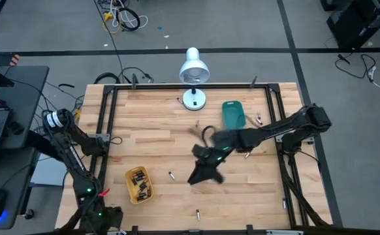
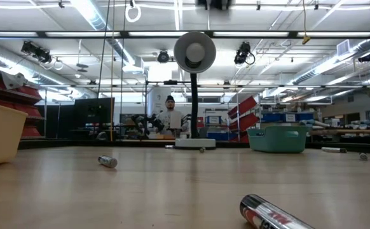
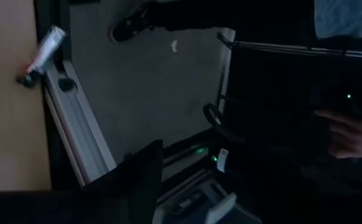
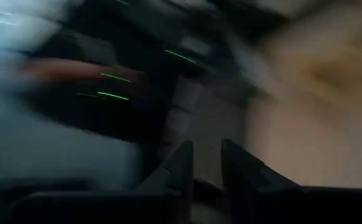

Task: Sort batteries
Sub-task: Put the silver battery into the green bin

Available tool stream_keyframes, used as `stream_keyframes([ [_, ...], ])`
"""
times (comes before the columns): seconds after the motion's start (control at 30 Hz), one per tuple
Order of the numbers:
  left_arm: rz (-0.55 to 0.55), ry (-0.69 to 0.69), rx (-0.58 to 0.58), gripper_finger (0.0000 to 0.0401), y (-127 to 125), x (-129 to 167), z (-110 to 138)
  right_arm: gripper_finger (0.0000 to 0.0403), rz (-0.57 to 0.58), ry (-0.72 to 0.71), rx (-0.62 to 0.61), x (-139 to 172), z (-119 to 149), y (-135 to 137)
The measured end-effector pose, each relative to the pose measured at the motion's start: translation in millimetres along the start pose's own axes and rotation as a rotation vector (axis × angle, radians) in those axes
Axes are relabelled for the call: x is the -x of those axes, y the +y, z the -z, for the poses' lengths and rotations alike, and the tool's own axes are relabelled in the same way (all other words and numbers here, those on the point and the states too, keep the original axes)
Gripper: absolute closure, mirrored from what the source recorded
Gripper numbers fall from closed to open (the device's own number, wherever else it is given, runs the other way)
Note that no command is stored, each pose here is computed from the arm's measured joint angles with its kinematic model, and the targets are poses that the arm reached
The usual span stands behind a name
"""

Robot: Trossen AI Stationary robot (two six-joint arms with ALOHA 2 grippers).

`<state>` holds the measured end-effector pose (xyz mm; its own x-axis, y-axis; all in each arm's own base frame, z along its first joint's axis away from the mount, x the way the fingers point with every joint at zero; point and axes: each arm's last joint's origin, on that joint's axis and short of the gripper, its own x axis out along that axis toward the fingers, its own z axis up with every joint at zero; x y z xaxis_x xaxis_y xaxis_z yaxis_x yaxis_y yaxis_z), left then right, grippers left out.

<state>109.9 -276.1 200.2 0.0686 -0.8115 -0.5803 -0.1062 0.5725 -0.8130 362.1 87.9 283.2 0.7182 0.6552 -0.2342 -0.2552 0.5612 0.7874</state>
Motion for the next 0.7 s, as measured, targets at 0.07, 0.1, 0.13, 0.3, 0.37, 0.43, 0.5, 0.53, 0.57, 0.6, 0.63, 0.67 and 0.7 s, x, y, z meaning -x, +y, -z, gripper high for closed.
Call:
stream_keyframes([
  [0.07,-0.013,-0.025,-0.022,0.0180,1.3,-0.7,-0.8,0.0346,0.145,0.028,-0.053,-7.3,10.0,-19.1],
  [0.1,-0.022,-0.043,-0.044,0.0182,2.1,-1.4,-1.5,0.0351,0.175,0.020,-0.077,-9.6,12.2,-24.1],
  [0.13,-0.027,-0.063,-0.070,0.0182,2.6,-2.2,-2.2,0.0355,0.184,0.019,-0.104,-12.0,14.9,-28.1],
  [0.3,-0.087,-0.186,-0.240,0.0182,5.3,-2.4,-5.9,0.0371,0.244,0.058,-0.206,-32.3,35.9,-54.0],
  [0.37,-0.115,-0.210,-0.291,0.0182,6.9,-2.2,-6.6,0.0375,0.236,0.058,-0.210,-37.2,38.6,-55.3],
  [0.43,-0.152,-0.215,-0.338,0.0182,10.2,-3.6,-7.1,0.0377,0.234,0.065,-0.210,-41.9,41.5,-56.8],
  [0.5,-0.198,-0.213,-0.387,0.0182,14.9,-6.7,-7.5,0.0379,0.251,0.095,-0.209,-47.2,49.3,-61.7],
  [0.53,-0.218,-0.205,-0.408,0.0182,17.5,-8.8,-7.6,0.0380,0.263,0.111,-0.208,-49.2,53.0,-64.4],
  [0.57,-0.240,-0.195,-0.429,0.0182,20.5,-11.1,-8.0,0.0380,0.266,0.110,-0.198,-51.1,54.9,-64.8],
  [0.6,-0.264,-0.184,-0.451,0.0182,23.7,-13.5,-8.2,0.0380,0.275,0.100,-0.187,-52.1,56.0,-63.4],
  [0.63,-0.290,-0.172,-0.477,0.0182,27.2,-16.2,-8.5,0.0380,0.293,0.085,-0.176,-52.6,56.8,-62.0],
  [0.67,-0.317,-0.158,-0.501,0.0182,31.0,-18.8,-8.7,0.0380,0.317,0.062,-0.166,-53.1,57.5,-60.7],
  [0.7,-0.343,-0.144,-0.524,0.0183,35.0,-22.1,-9.0,0.0380,0.349,0.037,-0.156,-53.8,59.0,-60.3],
])
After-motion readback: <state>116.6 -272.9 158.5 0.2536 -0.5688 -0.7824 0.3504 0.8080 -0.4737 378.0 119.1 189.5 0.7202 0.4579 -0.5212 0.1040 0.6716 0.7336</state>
